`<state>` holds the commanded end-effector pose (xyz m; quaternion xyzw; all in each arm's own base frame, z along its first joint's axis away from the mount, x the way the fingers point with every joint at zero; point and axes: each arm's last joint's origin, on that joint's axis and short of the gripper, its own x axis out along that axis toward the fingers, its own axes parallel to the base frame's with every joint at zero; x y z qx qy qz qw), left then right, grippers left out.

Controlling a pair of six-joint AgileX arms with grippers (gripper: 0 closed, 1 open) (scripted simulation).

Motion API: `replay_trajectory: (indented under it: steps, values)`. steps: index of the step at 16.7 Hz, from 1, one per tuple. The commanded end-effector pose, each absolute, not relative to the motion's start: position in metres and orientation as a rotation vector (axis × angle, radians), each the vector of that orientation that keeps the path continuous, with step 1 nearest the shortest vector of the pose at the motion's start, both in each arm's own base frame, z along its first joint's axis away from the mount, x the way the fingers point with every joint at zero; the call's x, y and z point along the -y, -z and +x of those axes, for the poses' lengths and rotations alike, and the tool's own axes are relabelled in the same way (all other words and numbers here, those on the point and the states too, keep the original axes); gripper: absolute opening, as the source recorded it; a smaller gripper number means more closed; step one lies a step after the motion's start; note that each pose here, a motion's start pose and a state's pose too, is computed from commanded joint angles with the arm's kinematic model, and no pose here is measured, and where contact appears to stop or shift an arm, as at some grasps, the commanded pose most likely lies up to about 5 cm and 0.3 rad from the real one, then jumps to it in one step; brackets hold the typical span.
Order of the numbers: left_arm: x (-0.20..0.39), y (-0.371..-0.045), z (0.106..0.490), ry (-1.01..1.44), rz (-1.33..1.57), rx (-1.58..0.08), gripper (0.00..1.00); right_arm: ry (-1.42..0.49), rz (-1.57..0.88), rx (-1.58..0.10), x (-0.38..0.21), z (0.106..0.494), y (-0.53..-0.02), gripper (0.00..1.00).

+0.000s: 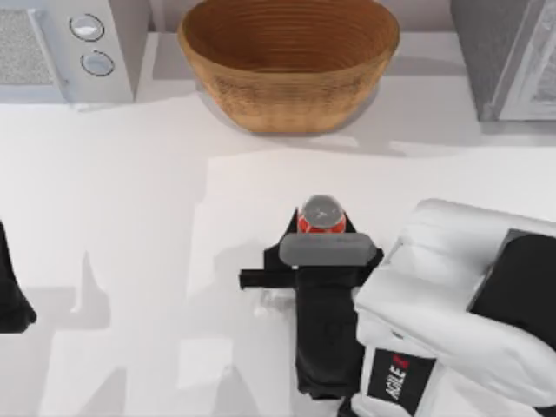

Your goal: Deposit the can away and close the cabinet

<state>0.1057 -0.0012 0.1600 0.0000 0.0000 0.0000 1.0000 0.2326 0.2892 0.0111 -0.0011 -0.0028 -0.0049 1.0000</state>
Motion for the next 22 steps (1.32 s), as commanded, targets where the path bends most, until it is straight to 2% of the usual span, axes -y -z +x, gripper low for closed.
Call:
replay_trajectory:
  steps: [7, 16, 22]
  values:
    - [0.001, -0.160, 0.106, 0.000, 0.000, 0.000, 1.00, 0.011, -0.006, 0.003, -0.290, 0.234, -0.021, 0.00]
    - [0.001, -0.160, 0.106, 0.000, 0.000, 0.000, 1.00, 0.011, -0.001, 0.006, -0.292, 0.235, -0.147, 0.00]
    - [0.001, -0.160, 0.106, 0.000, 0.000, 0.000, 1.00, 0.009, -0.002, 0.005, -0.289, 0.232, -0.161, 0.00]
